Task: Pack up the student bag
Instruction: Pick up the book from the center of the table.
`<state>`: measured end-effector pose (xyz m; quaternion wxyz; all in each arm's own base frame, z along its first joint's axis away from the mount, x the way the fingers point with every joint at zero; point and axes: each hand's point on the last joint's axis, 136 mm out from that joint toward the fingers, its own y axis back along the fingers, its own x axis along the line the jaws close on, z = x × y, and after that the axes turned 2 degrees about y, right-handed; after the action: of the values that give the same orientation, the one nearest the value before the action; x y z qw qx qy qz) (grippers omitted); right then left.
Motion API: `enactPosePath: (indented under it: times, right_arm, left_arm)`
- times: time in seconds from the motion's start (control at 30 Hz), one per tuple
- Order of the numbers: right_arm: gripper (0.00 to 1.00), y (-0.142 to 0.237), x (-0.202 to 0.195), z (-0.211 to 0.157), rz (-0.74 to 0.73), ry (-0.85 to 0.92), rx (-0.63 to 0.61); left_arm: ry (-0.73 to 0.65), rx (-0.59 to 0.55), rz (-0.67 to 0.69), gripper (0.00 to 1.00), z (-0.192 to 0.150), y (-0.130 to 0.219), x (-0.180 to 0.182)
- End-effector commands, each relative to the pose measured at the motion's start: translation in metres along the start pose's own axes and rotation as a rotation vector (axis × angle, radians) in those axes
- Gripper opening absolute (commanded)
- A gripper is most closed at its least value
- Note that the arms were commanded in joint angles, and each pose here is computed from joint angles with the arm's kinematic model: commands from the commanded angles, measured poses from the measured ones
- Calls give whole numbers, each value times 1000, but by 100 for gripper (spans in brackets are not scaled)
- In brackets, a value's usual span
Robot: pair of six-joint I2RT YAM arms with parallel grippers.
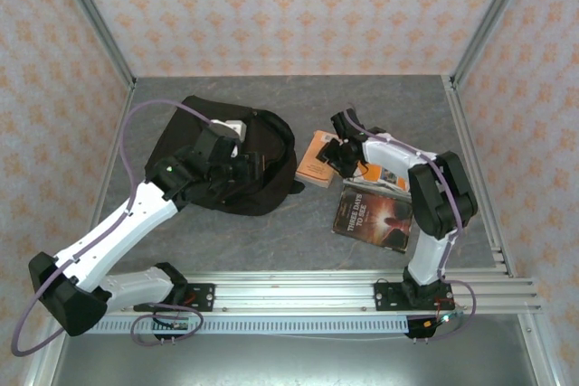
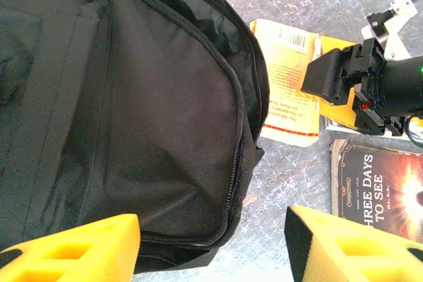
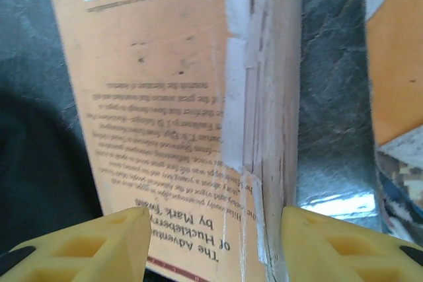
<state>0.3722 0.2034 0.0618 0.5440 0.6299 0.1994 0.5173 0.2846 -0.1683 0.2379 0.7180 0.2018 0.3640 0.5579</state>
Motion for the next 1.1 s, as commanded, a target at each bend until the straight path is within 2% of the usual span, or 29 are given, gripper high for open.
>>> enactPosePath:
  times: [0.0,0.23,0.53,0.63,0.73,0.8,0.9,1.07]
  right_arm:
    - [54,21,14,5,20,23,-45]
    - [49,18,25,6,96,-7,-78]
    - [49,9,10,4,52,30,-94]
    - [52,13,-1,6,14,55,-125]
    - [58,14,-14,10,-56,81,-125]
    - [60,15,-24,15,-89,75,-139]
    - [60,18,-31,22,-55,44,-150]
    - [63,16,-25,34,70,-7,-126]
  left_arm:
    - [-15,-3,-16,61,-3,5,0]
    - [-3,3,-31,61,-6,4,-2]
    - [10,16,-28,61,-8,-3,-2]
    - [23,27,-58,61,-6,-6,-14]
    - [-10,46,-76,63,-1,-17,-41]
    - [-18,87,-85,64,1,-33,-63]
    - [-15,130,-112,65,6,-66,-94]
    - [-11,183,-46,71,17,-134,-115]
